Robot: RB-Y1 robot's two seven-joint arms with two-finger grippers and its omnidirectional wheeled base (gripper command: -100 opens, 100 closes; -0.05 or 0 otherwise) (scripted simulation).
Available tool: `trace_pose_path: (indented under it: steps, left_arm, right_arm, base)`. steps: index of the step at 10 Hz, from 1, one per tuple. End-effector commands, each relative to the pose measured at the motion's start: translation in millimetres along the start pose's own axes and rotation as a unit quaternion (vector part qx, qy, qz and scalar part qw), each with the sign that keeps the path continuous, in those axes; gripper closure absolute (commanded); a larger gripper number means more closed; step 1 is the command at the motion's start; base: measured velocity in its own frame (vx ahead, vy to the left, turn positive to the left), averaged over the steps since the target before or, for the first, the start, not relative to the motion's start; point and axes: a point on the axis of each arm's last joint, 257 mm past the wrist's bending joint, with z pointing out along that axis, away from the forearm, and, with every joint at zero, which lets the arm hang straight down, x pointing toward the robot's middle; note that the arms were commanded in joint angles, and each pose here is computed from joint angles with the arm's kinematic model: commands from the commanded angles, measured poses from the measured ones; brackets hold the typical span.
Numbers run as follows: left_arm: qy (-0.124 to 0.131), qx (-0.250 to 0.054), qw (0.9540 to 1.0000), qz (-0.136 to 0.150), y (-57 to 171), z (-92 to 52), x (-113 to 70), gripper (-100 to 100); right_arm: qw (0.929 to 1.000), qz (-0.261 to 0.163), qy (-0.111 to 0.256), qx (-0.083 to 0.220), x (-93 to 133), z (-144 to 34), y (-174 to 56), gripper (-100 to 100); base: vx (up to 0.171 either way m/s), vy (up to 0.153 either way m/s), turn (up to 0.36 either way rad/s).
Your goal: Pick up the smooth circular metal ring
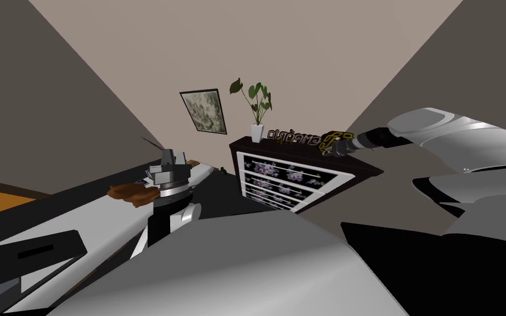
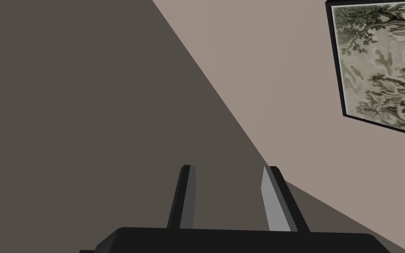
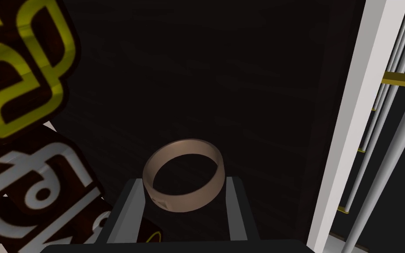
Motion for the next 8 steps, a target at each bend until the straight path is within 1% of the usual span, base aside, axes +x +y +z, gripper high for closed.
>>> trace_pose_path:
  steps: [1,2,3,4,5,6,7,8]
  left_arm:
    - [0.0,0.0,1.0,0.0,0.0,0.0,0.0,0]
    - [0.0,0.0,1.0,0.0,0.0,0.0,0.0,0]
    - [0.0,0.0,1.0,0.0,0.0,0.0,0.0,0]
    - [0.0,0.0,1.0,0.0,0.0,0.0,0.0,0]
    - [0.0,0.0,1.0,0.0,0.0,0.0,0.0,0]
    - [0.0,0.0,1.0,0.0,0.0,0.0,0.0,0]
    - [0.0,0.0,1.0,0.0,0.0,0.0,0.0,0]
    - [0.0,0.0,1.0,0.0,0.0,0.0,0.0,0]
  right_arm:
    - [1.0,0.004,0.003,0.002,10.8,-4.0,0.1,100]
    - [1.0,0.002,0.0,0.001,18.0,-11.3,2.5,100]
    - [1.0,0.007,0.004,0.004,26.6,-13.4,2.8,100]
    - [0.9999,0.01,0.001,0.004,35.6,-21.5,5.6,100]
    - [0.9999,0.01,0.004,0.006,41.6,-23.1,6.1,100]
    - [0.9999,0.01,0.004,0.006,41.6,-23.1,6.1,100]
    - [1.0,0.005,-0.001,0.005,46.0,-30.2,8.8,100]
    - [0.9999,0.012,0.003,0.009,55.8,-33.0,10.1,100]
  base:
    - [0.016,0.028,0.004]
    - [0.035,0.034,0.051]
    - [0.031,0.04,0.026]
    - [0.044,0.074,0.041]
    - [0.033,0.059,0.013]
    - [0.002,0.017,-0.008]
    - [0.014,0.039,0.055]
    - [0.022,0.042,0.033]
